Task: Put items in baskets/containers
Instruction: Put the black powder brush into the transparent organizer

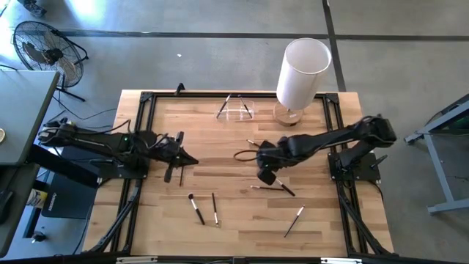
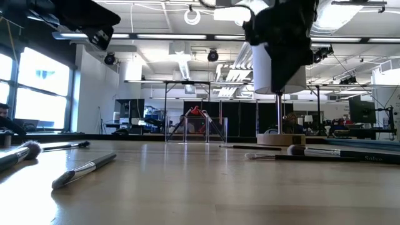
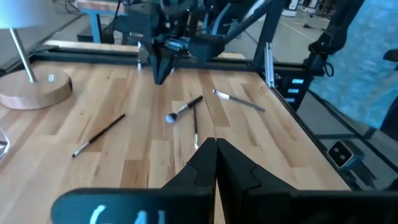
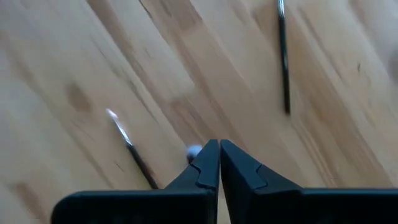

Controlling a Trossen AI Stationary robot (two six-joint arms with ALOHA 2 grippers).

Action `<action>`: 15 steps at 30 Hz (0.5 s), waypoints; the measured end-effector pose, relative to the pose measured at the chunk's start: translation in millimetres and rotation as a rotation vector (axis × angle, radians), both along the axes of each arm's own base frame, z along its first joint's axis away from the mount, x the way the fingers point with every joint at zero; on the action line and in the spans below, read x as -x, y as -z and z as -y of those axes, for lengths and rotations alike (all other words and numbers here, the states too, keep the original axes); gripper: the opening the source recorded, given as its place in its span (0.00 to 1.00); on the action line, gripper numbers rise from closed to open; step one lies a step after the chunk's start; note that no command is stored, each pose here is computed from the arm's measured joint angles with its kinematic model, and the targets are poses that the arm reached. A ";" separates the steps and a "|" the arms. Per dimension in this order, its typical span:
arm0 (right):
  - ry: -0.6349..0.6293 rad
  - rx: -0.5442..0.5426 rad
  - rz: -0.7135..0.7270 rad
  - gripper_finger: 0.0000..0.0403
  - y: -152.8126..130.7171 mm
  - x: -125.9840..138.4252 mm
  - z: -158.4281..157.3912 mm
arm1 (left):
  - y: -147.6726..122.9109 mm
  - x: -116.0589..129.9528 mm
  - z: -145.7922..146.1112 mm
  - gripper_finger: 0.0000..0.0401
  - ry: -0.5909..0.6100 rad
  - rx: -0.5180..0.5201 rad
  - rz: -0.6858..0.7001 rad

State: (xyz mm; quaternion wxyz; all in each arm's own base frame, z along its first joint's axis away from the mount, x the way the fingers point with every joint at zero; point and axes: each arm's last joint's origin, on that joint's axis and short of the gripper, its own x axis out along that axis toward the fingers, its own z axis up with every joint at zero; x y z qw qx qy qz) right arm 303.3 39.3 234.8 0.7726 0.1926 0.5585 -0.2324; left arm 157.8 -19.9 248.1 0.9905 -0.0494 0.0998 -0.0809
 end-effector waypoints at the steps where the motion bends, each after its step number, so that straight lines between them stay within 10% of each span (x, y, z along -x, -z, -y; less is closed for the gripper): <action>1: 0.009 -0.013 -0.034 0.04 4.9 -1.4 -0.4 | 0.0 -0.1 -1.3 0.00 0.003 0.003 0.000; 15: -0.001 -0.102 -0.177 0.32 42.3 -14.6 -5.5 | 0.6 0.0 -3.3 0.00 0.047 0.015 -0.008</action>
